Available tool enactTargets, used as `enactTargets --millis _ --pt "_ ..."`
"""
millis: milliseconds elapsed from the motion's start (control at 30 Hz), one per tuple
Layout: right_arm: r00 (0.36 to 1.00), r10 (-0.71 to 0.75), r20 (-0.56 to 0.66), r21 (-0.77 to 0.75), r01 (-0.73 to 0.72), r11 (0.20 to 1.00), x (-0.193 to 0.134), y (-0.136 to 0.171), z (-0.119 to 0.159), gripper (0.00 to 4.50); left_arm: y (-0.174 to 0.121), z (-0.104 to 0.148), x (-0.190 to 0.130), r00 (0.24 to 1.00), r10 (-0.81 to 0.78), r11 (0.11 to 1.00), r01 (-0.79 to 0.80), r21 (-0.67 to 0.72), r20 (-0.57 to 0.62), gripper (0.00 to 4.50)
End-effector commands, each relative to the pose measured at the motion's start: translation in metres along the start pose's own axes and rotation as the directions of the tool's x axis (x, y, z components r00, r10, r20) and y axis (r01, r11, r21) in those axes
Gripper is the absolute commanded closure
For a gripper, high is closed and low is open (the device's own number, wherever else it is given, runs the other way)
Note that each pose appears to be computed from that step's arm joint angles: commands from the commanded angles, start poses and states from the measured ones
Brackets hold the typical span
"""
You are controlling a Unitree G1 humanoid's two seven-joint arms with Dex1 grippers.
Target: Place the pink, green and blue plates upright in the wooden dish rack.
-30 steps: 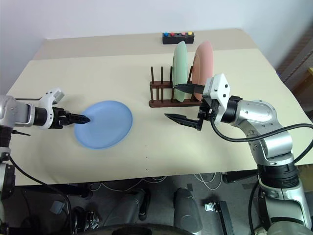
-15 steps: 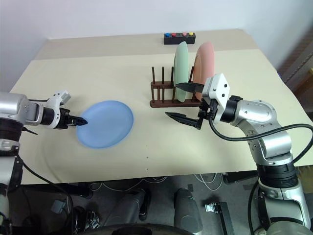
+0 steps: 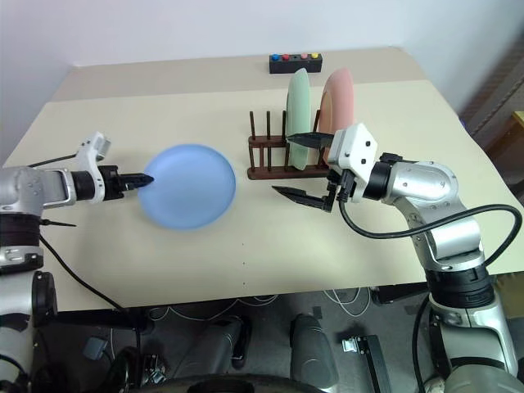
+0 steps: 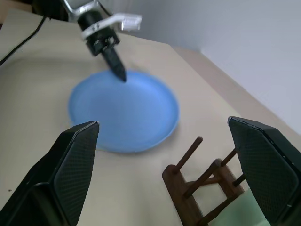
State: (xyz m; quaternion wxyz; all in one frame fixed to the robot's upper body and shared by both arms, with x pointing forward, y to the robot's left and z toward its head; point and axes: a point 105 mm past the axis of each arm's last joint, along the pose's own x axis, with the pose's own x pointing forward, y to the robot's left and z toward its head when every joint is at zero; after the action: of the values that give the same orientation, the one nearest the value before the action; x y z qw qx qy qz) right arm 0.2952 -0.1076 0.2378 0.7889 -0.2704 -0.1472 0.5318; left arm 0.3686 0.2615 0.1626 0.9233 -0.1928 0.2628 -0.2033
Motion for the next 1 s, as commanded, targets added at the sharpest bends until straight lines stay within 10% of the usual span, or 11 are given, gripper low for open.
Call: enactTargets --millis 33,433,667,1000 --pt "1.000 0.009 0.027 -0.279 -0.001 0.960 0.012 -0.004 0.026 0.00 -0.027 0.045 -0.018 0.967 -0.094 0.994 0.103 -0.027 0.235 4.47" --pt "0.999 -0.035 -0.028 -0.783 0.000 0.622 0.053 -0.004 0.024 0.00 -0.073 0.074 -0.028 0.740 -0.096 0.954 0.260 -0.151 0.666 4.47" --pt "0.989 -0.141 0.030 -0.891 0.091 0.445 0.067 -0.016 0.030 0.00 -0.107 0.062 -0.018 0.703 -0.110 0.941 0.300 -0.153 0.703 4.47" --pt "0.977 -0.212 0.003 -0.917 0.087 0.390 0.078 -0.024 0.016 0.00 -0.140 0.047 -0.009 0.688 -0.171 0.966 0.259 -0.018 0.705 4.47"
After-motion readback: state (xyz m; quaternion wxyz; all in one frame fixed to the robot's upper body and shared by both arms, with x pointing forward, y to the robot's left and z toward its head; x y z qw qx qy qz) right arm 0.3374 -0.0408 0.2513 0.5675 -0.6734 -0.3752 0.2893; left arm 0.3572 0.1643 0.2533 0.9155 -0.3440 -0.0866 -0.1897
